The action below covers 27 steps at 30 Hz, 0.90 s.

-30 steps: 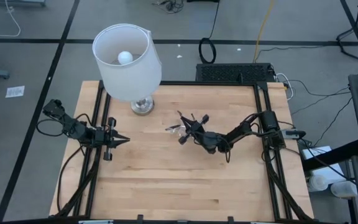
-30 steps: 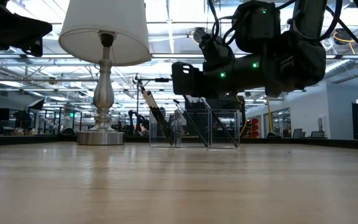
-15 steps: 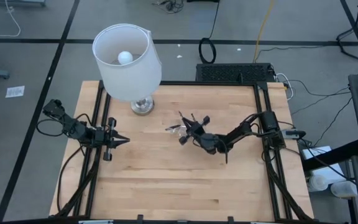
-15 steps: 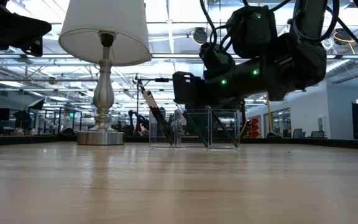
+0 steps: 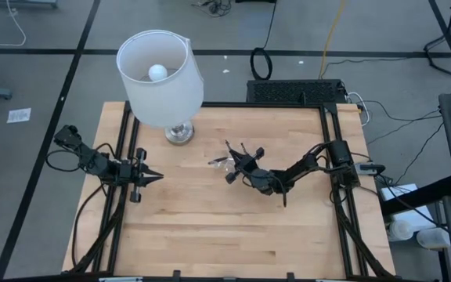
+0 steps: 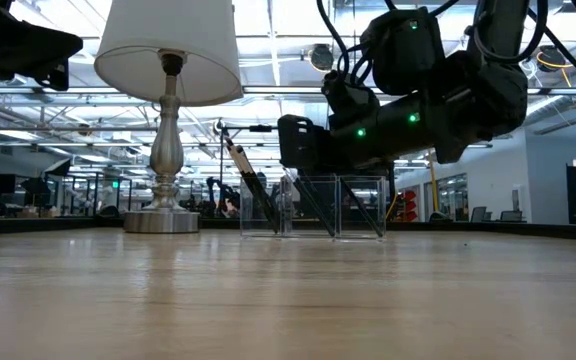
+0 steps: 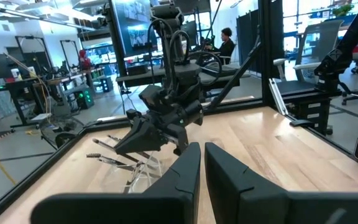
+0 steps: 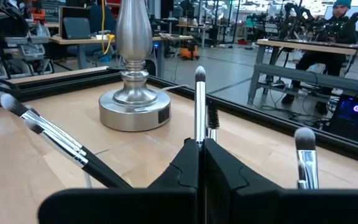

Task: Sort items
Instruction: Put the eyeshadow brush into the transparent organizer

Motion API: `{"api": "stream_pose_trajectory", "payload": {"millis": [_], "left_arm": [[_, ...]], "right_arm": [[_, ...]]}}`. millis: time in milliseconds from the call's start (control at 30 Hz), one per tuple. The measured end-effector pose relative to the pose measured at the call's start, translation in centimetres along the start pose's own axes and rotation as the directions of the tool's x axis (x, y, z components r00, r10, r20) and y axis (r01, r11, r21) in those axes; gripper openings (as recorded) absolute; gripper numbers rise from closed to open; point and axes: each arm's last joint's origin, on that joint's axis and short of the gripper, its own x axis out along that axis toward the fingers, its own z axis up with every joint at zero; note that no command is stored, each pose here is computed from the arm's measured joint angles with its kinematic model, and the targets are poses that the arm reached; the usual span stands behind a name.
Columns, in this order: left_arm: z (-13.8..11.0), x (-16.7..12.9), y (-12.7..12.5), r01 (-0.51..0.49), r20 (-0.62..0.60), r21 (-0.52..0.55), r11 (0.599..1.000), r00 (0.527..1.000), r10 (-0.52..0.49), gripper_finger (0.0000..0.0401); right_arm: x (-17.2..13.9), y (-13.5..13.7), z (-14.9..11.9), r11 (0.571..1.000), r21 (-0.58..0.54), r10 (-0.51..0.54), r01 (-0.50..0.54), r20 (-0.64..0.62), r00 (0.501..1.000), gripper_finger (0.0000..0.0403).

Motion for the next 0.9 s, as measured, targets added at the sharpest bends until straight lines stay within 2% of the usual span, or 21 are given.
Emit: {"api": "stream_pose_trajectory", "payload": {"millis": [900], "left_arm": [[0.01, 0.0, 0.0, 0.0, 0.001, 0.0, 1.0, 1.0, 0.0, 0.0033]], "right_arm": [[0.01, 0.0, -0.01, 1.0, 0.008, 0.014, -0.014, 0.002, 1.0, 0.0035]]}}
